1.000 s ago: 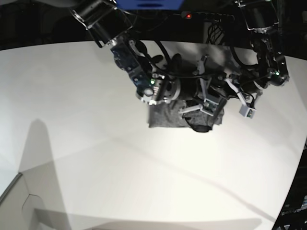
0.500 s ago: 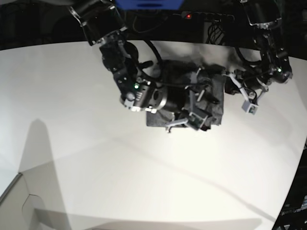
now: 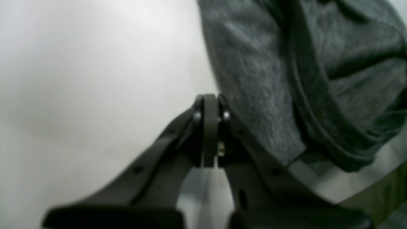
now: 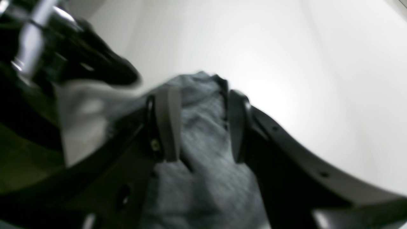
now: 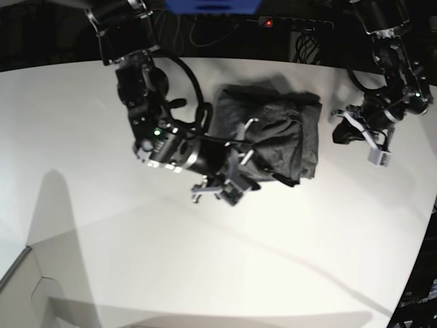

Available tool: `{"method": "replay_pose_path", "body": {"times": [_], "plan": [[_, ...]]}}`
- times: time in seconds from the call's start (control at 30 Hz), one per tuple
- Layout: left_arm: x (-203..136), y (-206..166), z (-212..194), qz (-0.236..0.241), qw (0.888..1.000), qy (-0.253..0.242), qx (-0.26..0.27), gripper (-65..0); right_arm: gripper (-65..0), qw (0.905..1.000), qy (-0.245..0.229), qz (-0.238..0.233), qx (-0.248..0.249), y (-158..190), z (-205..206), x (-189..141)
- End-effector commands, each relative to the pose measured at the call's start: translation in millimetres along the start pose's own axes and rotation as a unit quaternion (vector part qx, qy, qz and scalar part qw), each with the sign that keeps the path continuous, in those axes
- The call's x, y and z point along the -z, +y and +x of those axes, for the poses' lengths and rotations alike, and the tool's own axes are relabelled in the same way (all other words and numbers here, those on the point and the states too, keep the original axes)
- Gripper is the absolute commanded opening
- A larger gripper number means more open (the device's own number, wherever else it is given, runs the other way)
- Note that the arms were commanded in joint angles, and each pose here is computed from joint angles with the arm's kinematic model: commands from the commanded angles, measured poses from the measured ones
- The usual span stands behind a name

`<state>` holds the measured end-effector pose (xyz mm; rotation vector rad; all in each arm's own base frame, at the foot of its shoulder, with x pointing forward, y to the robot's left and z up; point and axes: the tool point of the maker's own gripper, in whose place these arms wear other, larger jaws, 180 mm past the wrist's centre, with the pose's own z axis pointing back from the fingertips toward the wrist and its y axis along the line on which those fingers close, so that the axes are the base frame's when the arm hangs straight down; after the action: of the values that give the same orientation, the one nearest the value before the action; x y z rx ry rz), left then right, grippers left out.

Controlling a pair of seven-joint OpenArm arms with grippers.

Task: Layout the t-shirt on the table in an organized manner, then fold the t-shirt properly
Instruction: 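Tuck and flatten the bundle's loose fabric with both grippers, then drag the bundle toward the left gripper's side and release the right gripper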

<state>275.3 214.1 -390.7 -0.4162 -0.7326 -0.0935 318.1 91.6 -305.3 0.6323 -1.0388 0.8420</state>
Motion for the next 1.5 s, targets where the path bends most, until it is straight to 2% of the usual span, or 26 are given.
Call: {"method": "replay_pose_path", "body": {"times": [0.0, 0.1, 0.3, 0.37, 0.57, 0.87, 1.07, 1.13, 1.27, 1.3, 1.4, 1.47], "plan": [[-4.0, -3.8, 16.3, -0.012, 1.000, -0.021, 0.005, -64.0, -39.4, 0.9994, -0.034, -0.001, -0.002, -2.8, 18.9, -2.9], [-7.4, -14.5, 27.7, -0.037, 0.999, -0.036, 0.003, -56.2, -39.4, 0.9990, -0.033, -0.024, 0.016, -17.4, 11.9, -11.0], [-14.1, -52.0, 58.2, -0.064, 0.993, -0.092, 0.030, -23.7, -39.4, 0.9985, -0.023, -0.043, 0.026, -30.4, -0.9, -20.9], [-9.7, -61.3, 57.3, -0.075, 0.992, -0.095, 0.025, -21.0, -39.4, 0.9985, -0.017, -0.046, 0.023, -33.4, -5.3, -23.7], [12.3, -80.7, 39.3, -0.093, 0.992, -0.086, -0.019, -21.4, -39.4, 0.9985, -0.009, -0.045, 0.029, -28.6, -14.5, -26.2], [21.9, -88.9, 36.9, -0.090, 0.993, -0.075, -0.014, -21.5, -39.6, 0.9985, -0.009, -0.046, 0.027, -28.0, -14.2, -26.9], [28.8, -88.3, 24.8, -0.096, 0.993, -0.059, -0.029, -22.5, -39.6, 0.9985, -0.007, -0.045, 0.031, -25.2, -17.7, -27.5], [30.7, -87.9, 22.4, -0.099, 0.993, -0.056, -0.035, -29.8, -39.7, 0.9985, -0.007, -0.045, 0.030, -25.2, -17.2, -27.7], [33.0, -87.9, 19.6, -0.100, 0.993, -0.052, -0.039, -59.4, -39.8, 0.9985, -0.006, -0.045, 0.029, -25.8, -18.0, -28.2], [33.2, -87.8, 19.2, -0.100, 0.993, -0.052, -0.040, -65.0, -39.8, 0.9985, -0.002, -0.047, 0.027, -27.9, -20.7, -30.3], [31.8, -88.1, 21.6, -0.101, 0.993, -0.056, -0.039, -62.1, -39.8, 0.9985, 0.001, -0.048, 0.026, -28.4, -22.4, -31.2], [29.9, -88.5, 23.6, -0.100, 0.993, -0.058, -0.035, -64.4, -39.8, 0.9985, 0.002, -0.048, 0.025, -29.0, -23.2, -31.8]]}}
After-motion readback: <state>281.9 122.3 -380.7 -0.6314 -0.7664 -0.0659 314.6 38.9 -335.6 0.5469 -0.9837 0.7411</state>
